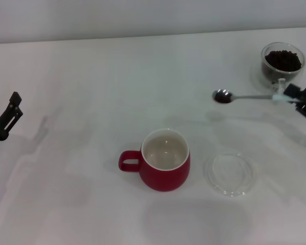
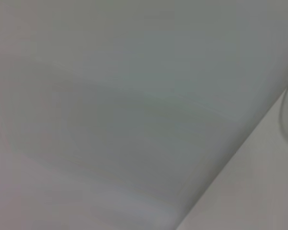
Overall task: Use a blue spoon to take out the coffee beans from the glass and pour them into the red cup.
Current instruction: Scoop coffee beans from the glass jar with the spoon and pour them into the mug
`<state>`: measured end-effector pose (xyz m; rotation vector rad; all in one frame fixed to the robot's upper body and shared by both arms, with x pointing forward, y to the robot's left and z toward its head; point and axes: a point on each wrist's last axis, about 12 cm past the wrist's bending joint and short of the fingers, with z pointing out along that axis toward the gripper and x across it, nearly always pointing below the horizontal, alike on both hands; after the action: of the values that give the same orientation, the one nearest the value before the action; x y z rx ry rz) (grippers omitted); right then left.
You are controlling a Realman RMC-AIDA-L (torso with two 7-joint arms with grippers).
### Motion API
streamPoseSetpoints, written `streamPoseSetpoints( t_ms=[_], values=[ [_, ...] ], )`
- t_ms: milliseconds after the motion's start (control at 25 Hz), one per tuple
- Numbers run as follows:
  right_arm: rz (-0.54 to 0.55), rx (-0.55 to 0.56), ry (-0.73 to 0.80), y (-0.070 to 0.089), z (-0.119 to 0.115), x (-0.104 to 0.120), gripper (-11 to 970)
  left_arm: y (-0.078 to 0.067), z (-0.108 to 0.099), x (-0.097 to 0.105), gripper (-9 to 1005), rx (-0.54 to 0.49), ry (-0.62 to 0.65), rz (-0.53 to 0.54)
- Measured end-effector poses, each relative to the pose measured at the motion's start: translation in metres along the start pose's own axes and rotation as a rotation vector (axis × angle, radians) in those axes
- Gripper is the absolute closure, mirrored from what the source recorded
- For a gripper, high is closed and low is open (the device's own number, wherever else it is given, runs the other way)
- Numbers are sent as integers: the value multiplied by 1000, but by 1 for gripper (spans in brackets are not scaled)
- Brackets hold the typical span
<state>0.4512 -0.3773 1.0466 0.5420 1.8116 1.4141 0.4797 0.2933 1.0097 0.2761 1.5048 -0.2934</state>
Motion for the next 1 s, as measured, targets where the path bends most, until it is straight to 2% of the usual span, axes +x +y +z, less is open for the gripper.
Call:
streamPoseSetpoints(
  t_ms=[400, 1000],
  values=[
    [-8, -40, 135, 4, 14, 17, 809, 0, 0, 1, 119, -3, 9, -2],
    [56, -91, 206, 4, 34, 38, 809, -1, 4, -1, 120, 4, -1, -2]
  ],
)
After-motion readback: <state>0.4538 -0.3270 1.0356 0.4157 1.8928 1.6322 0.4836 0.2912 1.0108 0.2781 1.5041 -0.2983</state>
